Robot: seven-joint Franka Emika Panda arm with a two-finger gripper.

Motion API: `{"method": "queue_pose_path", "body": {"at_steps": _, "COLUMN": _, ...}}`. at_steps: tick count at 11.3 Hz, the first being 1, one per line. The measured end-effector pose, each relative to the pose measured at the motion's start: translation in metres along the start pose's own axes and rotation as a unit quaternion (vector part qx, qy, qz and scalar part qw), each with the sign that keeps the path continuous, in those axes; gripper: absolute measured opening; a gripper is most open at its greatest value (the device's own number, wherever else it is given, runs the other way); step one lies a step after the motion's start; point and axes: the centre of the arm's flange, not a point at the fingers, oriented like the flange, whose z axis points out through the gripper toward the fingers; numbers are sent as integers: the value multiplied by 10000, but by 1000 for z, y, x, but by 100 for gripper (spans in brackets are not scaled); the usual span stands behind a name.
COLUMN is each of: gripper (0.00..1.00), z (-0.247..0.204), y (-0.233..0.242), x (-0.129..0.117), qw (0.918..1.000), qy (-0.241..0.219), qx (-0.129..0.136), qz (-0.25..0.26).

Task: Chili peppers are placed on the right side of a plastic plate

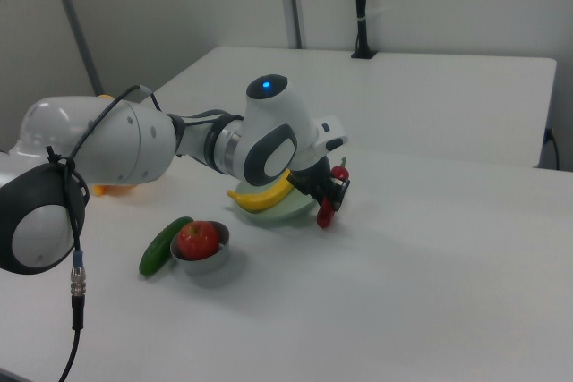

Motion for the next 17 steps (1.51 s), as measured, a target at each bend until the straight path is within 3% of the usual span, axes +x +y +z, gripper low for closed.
{"method": "queue_pose_path", "body": {"at_steps": 3, "gripper": 31, "z": 3, "y": 0, "x": 0, "qw": 10000, "qy": -3, "qx": 0, "qz": -3}}
{"method": "queue_pose_path", "body": {"at_steps": 4, "gripper": 36, "z": 3, "y": 0, "x": 0, "qw": 10000, "qy": -5, "qx": 0, "qz": -4}}
{"method": "queue_pose_path", "body": {"at_steps": 8, "gripper": 98, "z": 3, "y": 0, "x": 2, "qw": 9999, "qy": 106, "qx": -21, "qz": -19}}
{"method": "queue_pose_path", "body": {"at_steps": 10, "gripper": 100, "z": -9, "y": 6, "x": 10, "qw": 9997, "qy": 251, "qx": -58, "qz": 8}}
{"method": "queue_pose_path", "body": {"at_steps": 13, "gripper": 100, "z": -69, "y": 21, "x": 30, "qw": 9982, "qy": 578, "qx": -122, "qz": 85}}
{"method": "queue_pose_path", "body": {"at_steps": 17, "gripper": 100, "z": -177, "y": 25, "x": 27, "qw": 9999, "qy": -32, "qx": 11, "qz": 132}}
